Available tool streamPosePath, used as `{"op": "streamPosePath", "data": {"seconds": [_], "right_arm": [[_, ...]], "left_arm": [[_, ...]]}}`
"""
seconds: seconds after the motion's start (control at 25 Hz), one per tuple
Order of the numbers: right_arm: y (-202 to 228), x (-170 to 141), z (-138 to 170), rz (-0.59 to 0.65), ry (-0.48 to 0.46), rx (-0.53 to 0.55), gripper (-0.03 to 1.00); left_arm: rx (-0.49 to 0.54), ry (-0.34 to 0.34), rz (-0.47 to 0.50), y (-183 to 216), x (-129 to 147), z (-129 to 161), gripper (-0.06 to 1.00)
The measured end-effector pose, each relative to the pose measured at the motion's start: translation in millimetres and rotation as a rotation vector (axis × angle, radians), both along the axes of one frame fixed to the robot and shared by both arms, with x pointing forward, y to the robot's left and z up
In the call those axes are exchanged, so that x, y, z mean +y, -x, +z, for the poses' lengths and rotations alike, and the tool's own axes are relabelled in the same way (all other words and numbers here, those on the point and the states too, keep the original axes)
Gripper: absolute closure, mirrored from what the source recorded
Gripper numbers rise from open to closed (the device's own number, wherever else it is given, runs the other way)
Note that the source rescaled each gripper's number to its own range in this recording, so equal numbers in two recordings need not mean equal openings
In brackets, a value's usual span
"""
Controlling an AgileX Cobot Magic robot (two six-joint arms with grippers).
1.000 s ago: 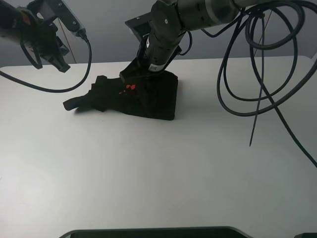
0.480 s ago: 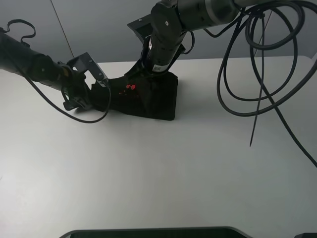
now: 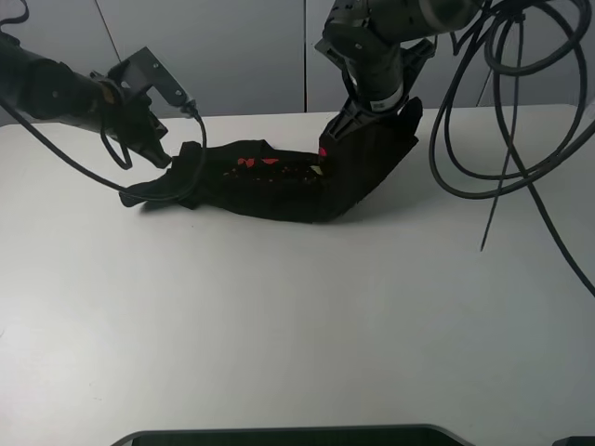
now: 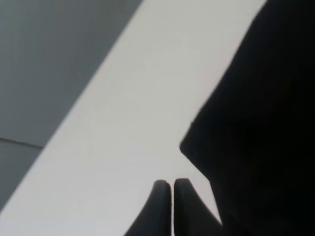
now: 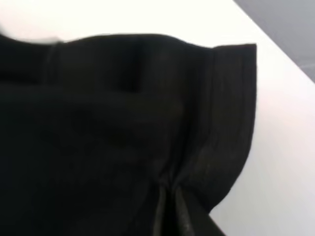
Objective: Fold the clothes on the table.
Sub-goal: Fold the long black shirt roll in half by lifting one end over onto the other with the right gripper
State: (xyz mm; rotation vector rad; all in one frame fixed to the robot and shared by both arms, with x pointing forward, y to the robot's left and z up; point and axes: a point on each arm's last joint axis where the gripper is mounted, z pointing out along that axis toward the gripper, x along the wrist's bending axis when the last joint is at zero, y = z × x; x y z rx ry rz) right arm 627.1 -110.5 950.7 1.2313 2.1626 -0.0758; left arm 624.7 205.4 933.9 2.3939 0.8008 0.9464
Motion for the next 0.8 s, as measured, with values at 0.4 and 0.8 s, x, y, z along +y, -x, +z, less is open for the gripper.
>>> {"op": "streamPosePath", "data": {"seconds": [0.4,0.8], "right_arm": [[-5.3,-107.7,106.5,-0.203,-0.040,-0.184,0.95],[17.7,-123.9,146.0,-0.192,-0.148,-0.174,0.95]], "left_arm": [[-0.182,0.048,-0.004,14.0,1.1,73.8,0.94],[-0.205,0.065,0.011,20.8,3.4,91.3,0.94]]}}
